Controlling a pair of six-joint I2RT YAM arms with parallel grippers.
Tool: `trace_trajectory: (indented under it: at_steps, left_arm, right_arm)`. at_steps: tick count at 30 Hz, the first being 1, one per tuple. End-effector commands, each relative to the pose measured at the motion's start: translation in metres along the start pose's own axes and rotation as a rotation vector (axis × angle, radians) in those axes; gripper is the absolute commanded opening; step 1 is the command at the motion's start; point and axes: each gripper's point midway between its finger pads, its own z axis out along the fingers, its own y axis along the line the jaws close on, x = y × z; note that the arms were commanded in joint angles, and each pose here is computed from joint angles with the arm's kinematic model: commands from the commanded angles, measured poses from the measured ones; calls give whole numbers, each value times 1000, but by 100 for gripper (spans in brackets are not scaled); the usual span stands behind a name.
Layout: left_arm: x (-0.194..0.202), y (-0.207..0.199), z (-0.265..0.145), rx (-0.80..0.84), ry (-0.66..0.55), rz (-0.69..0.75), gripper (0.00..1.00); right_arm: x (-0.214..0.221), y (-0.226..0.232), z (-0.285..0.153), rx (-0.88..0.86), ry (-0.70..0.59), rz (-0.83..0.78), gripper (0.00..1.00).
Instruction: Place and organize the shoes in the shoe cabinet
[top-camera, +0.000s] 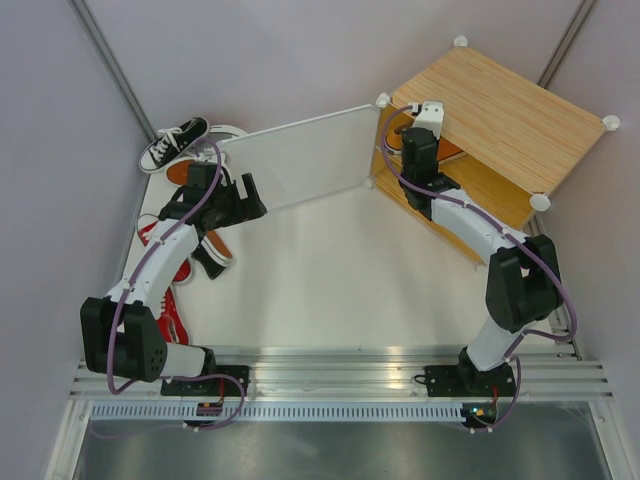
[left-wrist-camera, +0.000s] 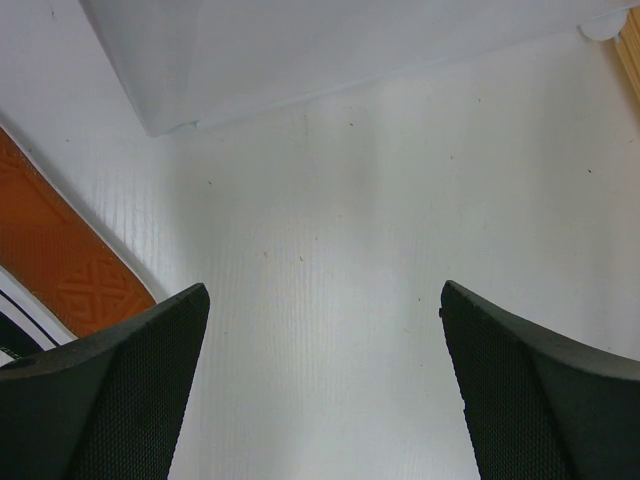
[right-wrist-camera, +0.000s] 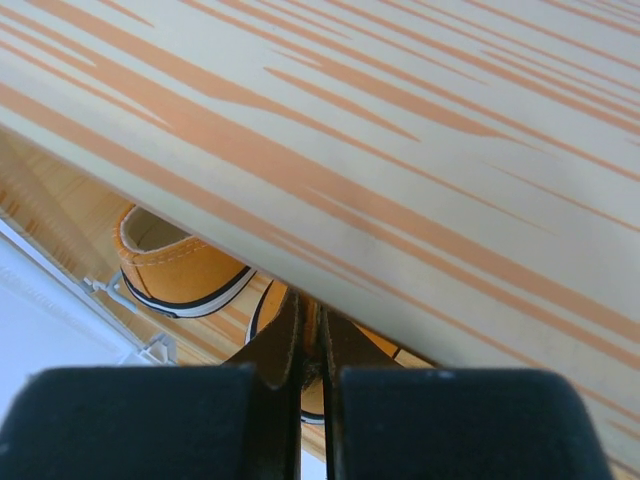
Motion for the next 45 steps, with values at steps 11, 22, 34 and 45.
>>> trace_trajectory:
  at_steps: [11, 22, 34, 45]
  left_arm:
    - [-5, -3, -1, 12, -12, -26, 99]
    - [-6, -2, -1, 8, -18, -25, 99]
    - [-6, 0, -2, 0, -18, -27, 99]
    - [-6, -1, -2, 3, -18, -29, 99]
  right_arm:
    - [17, -38, 23, 159, -21, -21, 1]
    - [20, -38, 34, 178, -12, -27, 1]
    - [22, -51, 37, 250, -1, -10, 9]
    - [8, -20, 18, 66, 22, 76, 47]
